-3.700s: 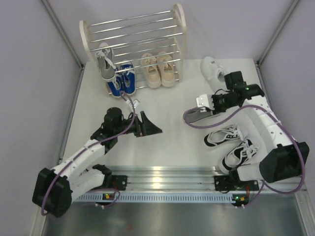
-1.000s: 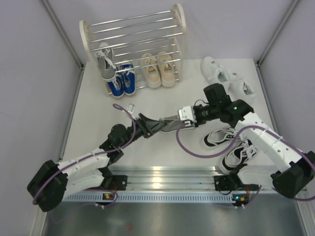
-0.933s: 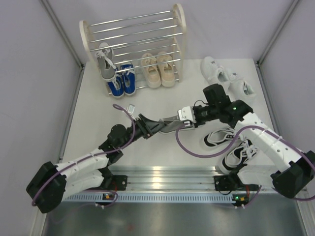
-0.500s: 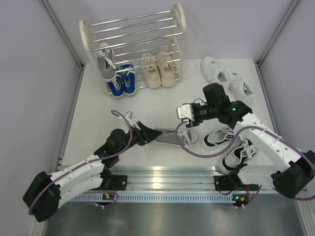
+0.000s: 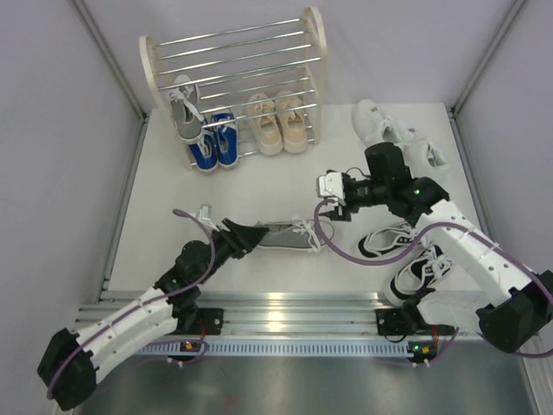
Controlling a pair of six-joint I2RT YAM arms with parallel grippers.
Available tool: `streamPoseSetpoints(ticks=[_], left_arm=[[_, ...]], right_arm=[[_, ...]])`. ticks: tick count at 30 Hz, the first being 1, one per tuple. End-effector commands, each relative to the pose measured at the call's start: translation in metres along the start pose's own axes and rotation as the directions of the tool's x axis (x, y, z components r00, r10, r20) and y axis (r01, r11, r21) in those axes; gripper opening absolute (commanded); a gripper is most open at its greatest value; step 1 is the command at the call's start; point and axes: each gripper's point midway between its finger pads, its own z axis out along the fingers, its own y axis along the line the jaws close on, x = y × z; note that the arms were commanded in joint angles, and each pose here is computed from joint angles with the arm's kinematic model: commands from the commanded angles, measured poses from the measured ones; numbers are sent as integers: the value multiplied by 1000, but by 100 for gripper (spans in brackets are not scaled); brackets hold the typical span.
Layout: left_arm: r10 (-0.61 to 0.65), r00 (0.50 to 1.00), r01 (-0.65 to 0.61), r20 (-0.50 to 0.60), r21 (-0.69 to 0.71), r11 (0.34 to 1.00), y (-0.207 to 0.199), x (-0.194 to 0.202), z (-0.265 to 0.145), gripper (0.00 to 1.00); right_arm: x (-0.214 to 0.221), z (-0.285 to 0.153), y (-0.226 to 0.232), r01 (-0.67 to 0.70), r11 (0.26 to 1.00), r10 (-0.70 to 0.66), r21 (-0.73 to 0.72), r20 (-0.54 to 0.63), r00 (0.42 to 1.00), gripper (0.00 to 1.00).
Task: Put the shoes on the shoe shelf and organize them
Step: Pick up the shoe at the center of the board, then place the shoe at the shoe shelf.
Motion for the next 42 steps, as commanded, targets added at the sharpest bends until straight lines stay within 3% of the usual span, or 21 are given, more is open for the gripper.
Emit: streamPoseSetpoints(ticks=[1,7,15,20,33,42], left_arm=[[-121,965,97,231,110,989,-26,-48,-9,0],[-181,897,129,402,154,980,-32,-84,-24,0],[-141,782,64,607,147,987,-55,-137,-38,0],[-190,695,63,694,204,977,-80,-167,-43,0],[-226,621,-23,750,306,952,-159,-219,-19,0],[-254,508,19,823,284,959,-148,-262,1,0]], right_arm=[[-11,-3,10,-50,998,52,-24,69,996,60],[-13,1,26,-108,990,118,-93,105,987,67],[-5,-7,11,-158,987,160,-24,110,981,68],[10,-16,8,-199,980,197,15,114,974,69],[56,-41,17,-310,943,290,120,155,944,69],[72,-61,16,-359,918,328,169,188,926,69]])
